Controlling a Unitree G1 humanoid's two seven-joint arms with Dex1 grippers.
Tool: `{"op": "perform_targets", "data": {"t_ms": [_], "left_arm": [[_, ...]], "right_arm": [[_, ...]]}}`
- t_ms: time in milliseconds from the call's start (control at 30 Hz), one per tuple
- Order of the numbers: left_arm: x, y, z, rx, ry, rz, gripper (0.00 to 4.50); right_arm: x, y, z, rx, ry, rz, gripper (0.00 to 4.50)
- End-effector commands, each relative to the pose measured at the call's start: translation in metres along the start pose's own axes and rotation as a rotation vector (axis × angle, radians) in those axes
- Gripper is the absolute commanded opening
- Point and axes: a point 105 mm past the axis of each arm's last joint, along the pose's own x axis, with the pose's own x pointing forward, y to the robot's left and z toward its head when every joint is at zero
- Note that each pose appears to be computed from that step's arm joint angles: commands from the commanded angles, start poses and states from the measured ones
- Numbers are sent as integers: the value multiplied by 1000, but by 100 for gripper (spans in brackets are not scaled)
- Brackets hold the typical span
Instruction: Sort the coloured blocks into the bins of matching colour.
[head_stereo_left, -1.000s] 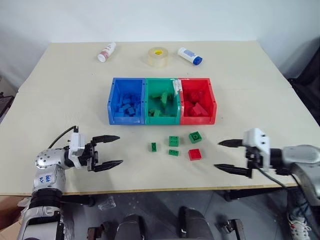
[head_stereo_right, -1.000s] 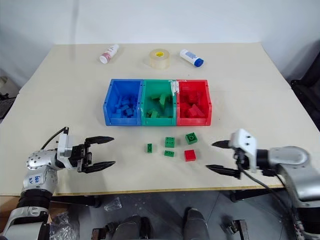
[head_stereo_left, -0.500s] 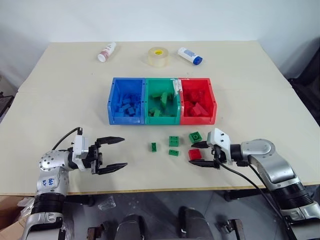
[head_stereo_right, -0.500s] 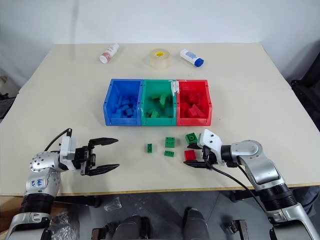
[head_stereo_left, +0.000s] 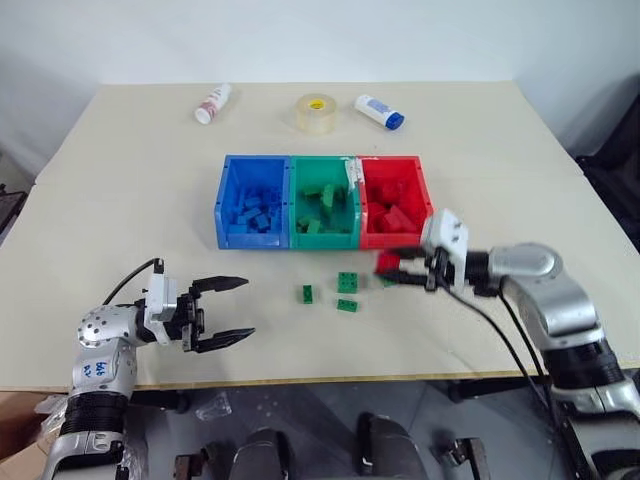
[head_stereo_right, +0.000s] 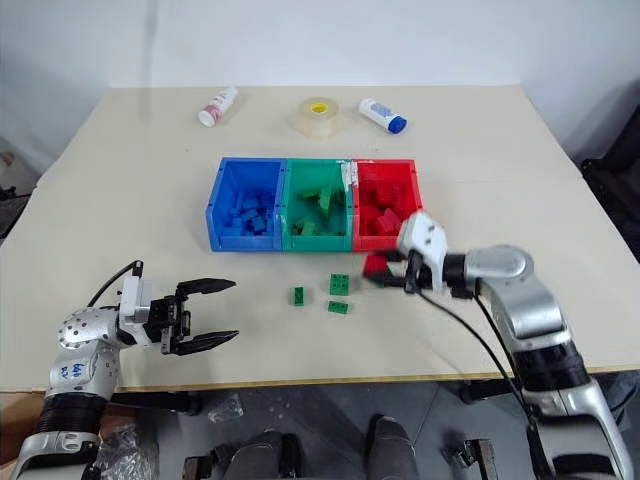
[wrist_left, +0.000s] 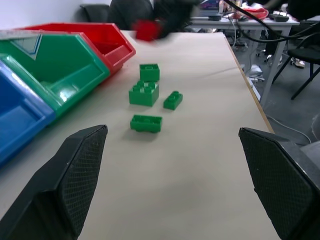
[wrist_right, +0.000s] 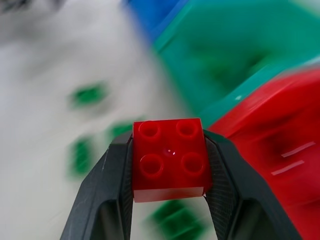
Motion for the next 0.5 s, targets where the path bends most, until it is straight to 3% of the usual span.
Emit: {"op": "perform_targets", "data": {"t_ms": [33, 133, 233, 400, 433, 500], "left_arm": [[3, 3, 5, 20, -23, -5, 450], [6, 4, 5, 20, -28, -13, 450], [8, 6, 5, 23, -34, -19, 450], [8, 7, 5, 26, -39, -25, 450], [8, 7, 5, 25, -39, -27, 450], [8, 7, 5, 23, -40, -30, 450]], "right_arm": [[-3, -27, 15, -30, -59, -90, 150], [2, -54, 15, -52, -39, -189, 150], [8, -72, 12, -51, -25, -267, 250], [10, -77, 11, -69, -26, -290, 422], [9, -76, 10, -70, -25, -286, 448], [2, -71, 7, -67, -20, -270, 448]]}}
